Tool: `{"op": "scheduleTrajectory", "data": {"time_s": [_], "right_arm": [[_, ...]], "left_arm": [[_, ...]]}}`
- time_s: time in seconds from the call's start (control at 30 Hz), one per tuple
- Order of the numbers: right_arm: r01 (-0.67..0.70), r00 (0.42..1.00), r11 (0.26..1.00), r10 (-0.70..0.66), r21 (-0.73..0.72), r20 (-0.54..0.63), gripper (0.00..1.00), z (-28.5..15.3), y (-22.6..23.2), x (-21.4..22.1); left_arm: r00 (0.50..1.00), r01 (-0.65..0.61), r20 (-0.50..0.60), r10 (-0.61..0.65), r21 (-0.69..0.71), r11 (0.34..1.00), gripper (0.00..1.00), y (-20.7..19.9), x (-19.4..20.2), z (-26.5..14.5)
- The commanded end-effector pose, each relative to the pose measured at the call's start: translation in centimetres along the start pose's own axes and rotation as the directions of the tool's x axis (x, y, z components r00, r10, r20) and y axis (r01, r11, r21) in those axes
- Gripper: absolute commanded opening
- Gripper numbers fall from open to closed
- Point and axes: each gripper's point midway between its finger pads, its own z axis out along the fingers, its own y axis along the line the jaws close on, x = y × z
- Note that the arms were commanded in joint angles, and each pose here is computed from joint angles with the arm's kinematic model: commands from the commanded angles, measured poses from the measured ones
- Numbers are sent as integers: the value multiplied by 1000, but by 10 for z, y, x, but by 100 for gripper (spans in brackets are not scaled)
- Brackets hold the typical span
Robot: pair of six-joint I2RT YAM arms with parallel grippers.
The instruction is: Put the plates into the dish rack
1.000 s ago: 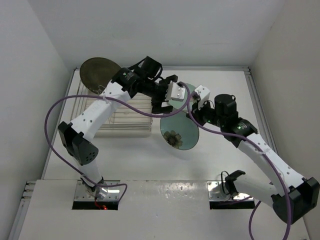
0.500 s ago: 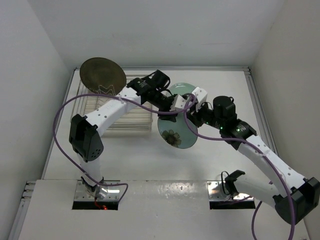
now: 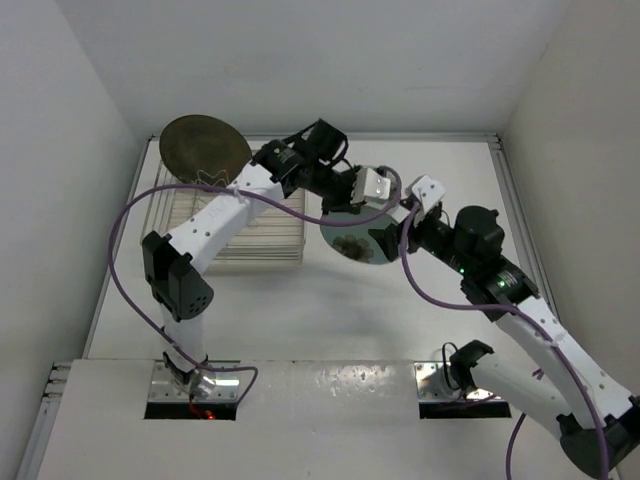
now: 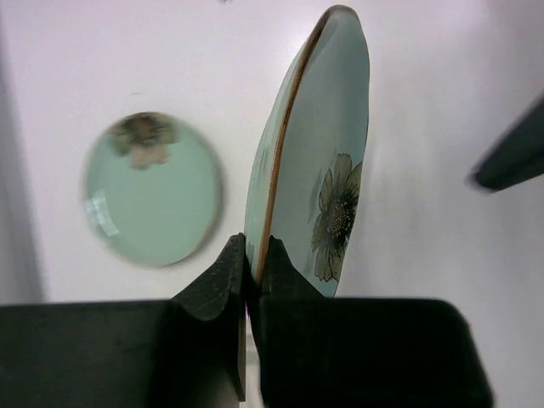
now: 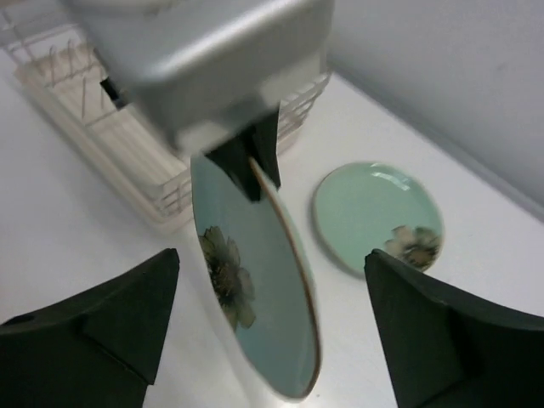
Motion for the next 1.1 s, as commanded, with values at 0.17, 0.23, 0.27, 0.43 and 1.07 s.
{"op": "scheduleTrajectory", "data": {"time_s": [0.17,0.23,0.27,0.43,1.07], "right_arm": [[80,968,967,-133,242,213,100,-50,-37,-66],[90,971,960,-143,264,191,100,-51,-40,-56],[105,970,956,-160,273,186,100,-52,-42,-55],[143,972,952,-186,270,141,100,-38,-45,-40],[149,979,980,-166,134,122,100,32,-50,-35]], "left_arm": [[961,-266,-88,261,-541,798,0,96,-88,-167],[953,-303,-182,243,-606,736,0,107,-69,-211],[949,-315,-230,217,-629,711,0,110,-57,-229],[887,-391,-456,75,-654,647,0,114,19,-302],[699,-434,-714,-44,-473,767,0,123,187,-348]]}}
